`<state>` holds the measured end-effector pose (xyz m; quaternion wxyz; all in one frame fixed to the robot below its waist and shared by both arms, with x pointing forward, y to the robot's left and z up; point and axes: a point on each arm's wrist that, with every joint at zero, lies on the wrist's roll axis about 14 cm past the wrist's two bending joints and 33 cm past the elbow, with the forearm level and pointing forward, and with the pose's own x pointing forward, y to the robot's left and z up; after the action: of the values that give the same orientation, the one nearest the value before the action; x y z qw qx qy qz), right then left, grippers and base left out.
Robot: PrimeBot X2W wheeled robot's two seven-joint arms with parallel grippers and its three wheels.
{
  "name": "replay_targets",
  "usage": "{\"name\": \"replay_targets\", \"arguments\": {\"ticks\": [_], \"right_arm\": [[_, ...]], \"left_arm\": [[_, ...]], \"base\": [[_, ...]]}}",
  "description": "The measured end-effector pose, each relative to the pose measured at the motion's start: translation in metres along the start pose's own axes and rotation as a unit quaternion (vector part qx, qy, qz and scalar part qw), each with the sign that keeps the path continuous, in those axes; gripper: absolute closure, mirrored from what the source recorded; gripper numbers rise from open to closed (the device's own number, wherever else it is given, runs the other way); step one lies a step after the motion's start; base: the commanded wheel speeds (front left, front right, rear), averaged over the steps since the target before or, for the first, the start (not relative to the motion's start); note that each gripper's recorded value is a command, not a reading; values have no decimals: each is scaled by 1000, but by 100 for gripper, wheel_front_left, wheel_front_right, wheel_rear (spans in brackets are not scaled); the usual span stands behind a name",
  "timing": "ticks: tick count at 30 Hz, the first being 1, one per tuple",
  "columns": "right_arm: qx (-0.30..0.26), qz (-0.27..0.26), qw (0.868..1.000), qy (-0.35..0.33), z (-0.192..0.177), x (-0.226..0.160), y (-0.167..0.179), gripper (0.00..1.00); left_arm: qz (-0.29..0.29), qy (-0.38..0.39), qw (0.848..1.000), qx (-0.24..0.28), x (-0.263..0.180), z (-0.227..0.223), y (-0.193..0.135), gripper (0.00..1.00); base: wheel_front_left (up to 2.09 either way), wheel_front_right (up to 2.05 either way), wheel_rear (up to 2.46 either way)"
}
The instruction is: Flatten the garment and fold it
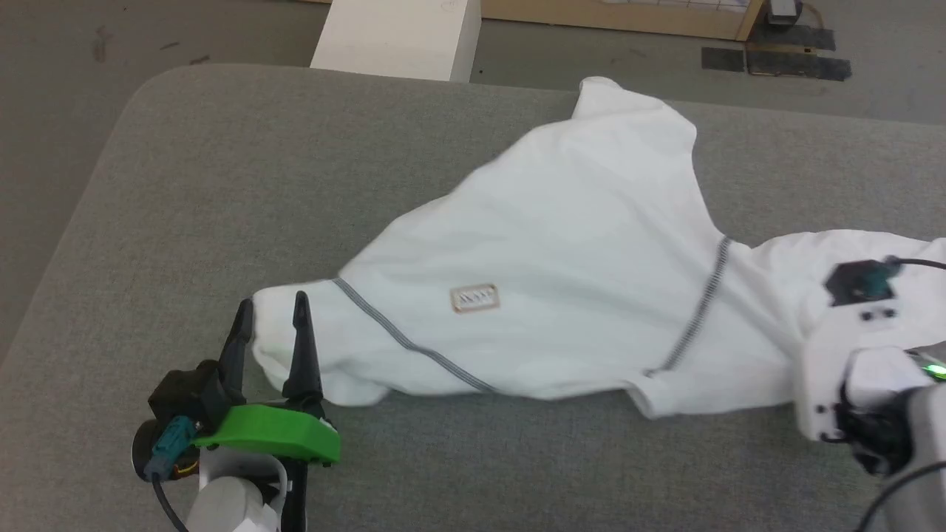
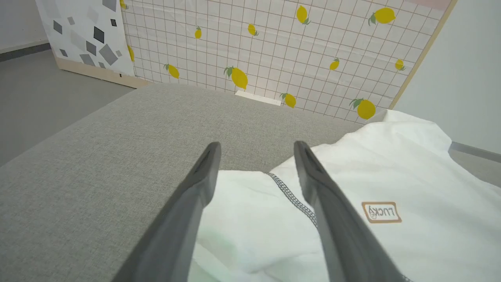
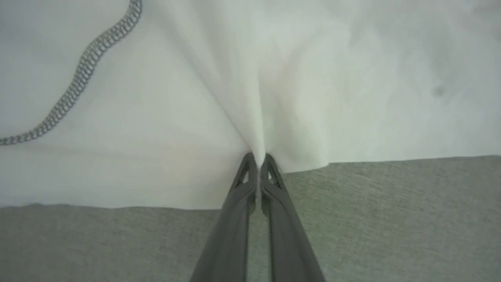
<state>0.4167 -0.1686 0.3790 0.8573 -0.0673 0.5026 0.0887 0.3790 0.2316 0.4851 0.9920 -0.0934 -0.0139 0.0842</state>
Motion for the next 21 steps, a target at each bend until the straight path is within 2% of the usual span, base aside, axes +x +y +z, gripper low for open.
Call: {"name": "replay_targets", "arguments": {"ticks": [5, 8, 9, 10, 14, 17, 21], "right_arm": [[42, -63, 997, 12, -17, -16, -58, 100], [62, -74, 995, 5, -19, -21, -67, 100], [67, -73, 995, -11, -14, -22, -66, 82], [69, -71, 995, -28, -9, -24, -64, 0], [102, -53, 988, -98, 12, -32, -56, 0], [125, -53, 974, -182, 37, -49, -58, 0], [133, -57, 966, -217, 38, -59, -57, 0]], "left_arm": [[-8, -2, 1000, -2, 2, 1, -5, 0], [-10, -1, 1000, -3, 2, 0, -7, 0], [-10, -1, 1000, -3, 2, 0, -7, 0], [-10, -1, 1000, -3, 2, 0, -7, 0], [-10, -2, 1000, -3, 1, 1, -7, 0], [-6, 8, 1000, -3, -2, -5, -5, 0], [7, 64, 998, -10, -8, -31, 0, 0]], "base": [[0, 0, 0], [0, 0, 0], [0, 0, 0], [0, 0, 0], [0, 0, 0], [0, 0, 0], [0, 0, 0]]}}
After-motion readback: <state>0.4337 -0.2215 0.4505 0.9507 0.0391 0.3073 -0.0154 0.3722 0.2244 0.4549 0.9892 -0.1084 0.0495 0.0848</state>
